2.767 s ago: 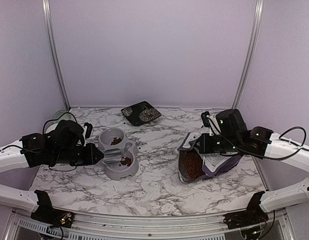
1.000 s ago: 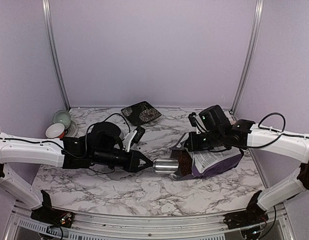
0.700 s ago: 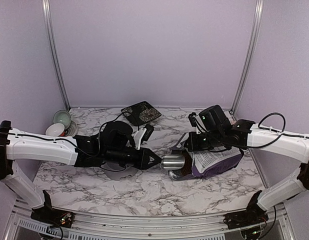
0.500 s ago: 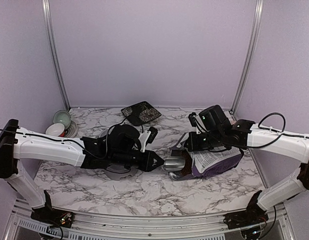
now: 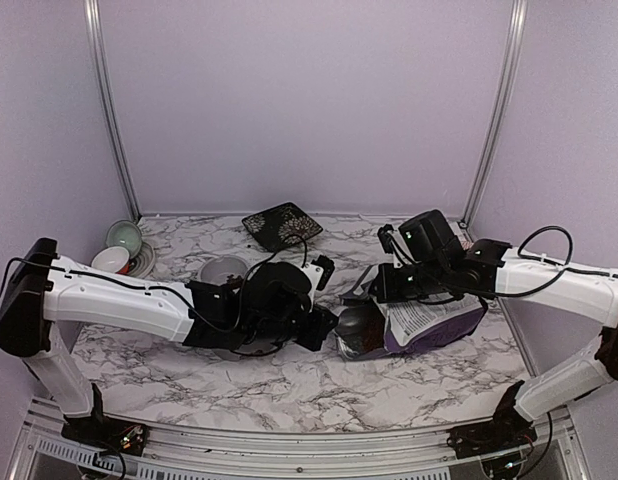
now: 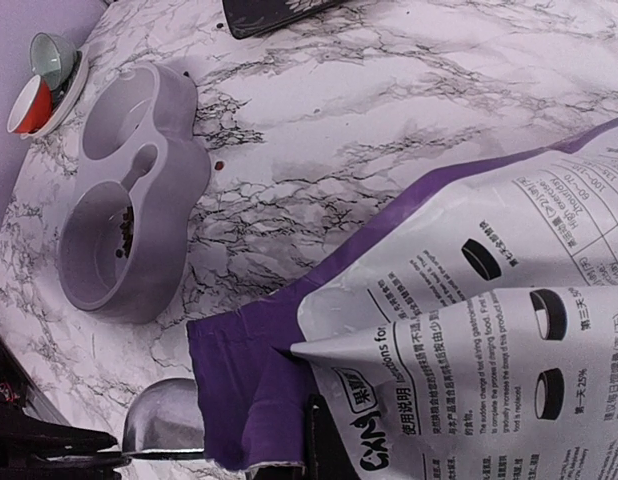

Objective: Serve the pet food
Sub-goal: Insert the spatula into the pet food bag.

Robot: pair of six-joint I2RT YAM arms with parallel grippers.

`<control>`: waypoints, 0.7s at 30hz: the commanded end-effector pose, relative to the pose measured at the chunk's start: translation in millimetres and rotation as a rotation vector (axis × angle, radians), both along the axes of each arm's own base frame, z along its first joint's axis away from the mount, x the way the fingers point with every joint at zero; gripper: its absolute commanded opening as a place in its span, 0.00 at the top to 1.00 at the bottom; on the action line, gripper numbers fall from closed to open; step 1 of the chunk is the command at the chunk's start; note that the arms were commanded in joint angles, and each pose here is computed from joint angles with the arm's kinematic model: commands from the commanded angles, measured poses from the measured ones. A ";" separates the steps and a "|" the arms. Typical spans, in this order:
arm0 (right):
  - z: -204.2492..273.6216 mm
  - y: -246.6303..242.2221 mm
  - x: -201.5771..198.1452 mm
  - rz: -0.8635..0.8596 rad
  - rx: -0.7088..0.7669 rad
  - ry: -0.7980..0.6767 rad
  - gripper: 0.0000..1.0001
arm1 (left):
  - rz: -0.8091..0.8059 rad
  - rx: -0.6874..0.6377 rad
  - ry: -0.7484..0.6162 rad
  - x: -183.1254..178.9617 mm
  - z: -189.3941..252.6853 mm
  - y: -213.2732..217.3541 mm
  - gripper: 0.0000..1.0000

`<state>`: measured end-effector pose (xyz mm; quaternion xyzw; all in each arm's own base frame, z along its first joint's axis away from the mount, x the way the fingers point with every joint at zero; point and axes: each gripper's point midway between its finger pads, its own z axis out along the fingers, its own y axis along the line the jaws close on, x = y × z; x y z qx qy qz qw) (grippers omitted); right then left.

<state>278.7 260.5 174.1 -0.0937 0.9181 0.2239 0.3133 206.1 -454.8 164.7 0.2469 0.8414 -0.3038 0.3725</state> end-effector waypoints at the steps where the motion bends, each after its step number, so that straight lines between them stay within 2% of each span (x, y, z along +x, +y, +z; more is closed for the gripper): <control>1: 21.2 -4.9 7.8 -0.043 0.046 -0.053 1.00 | 0.044 0.093 -0.109 12.8 -5.5 4.1 1.00; 8: 22.9 -5.3 7.5 -0.043 0.050 -0.056 1.00 | 0.025 0.152 -0.215 16.4 -15.7 -3.6 1.00; 15: 20.5 -6.8 5.5 -0.046 0.050 -0.051 1.00 | 0.051 0.137 -0.238 20.1 -19.2 -13.4 1.00; 21: 19.2 -8.0 4.5 -0.047 0.049 -0.049 1.00 | 0.043 0.174 -0.240 22.4 -32.4 -21.0 1.00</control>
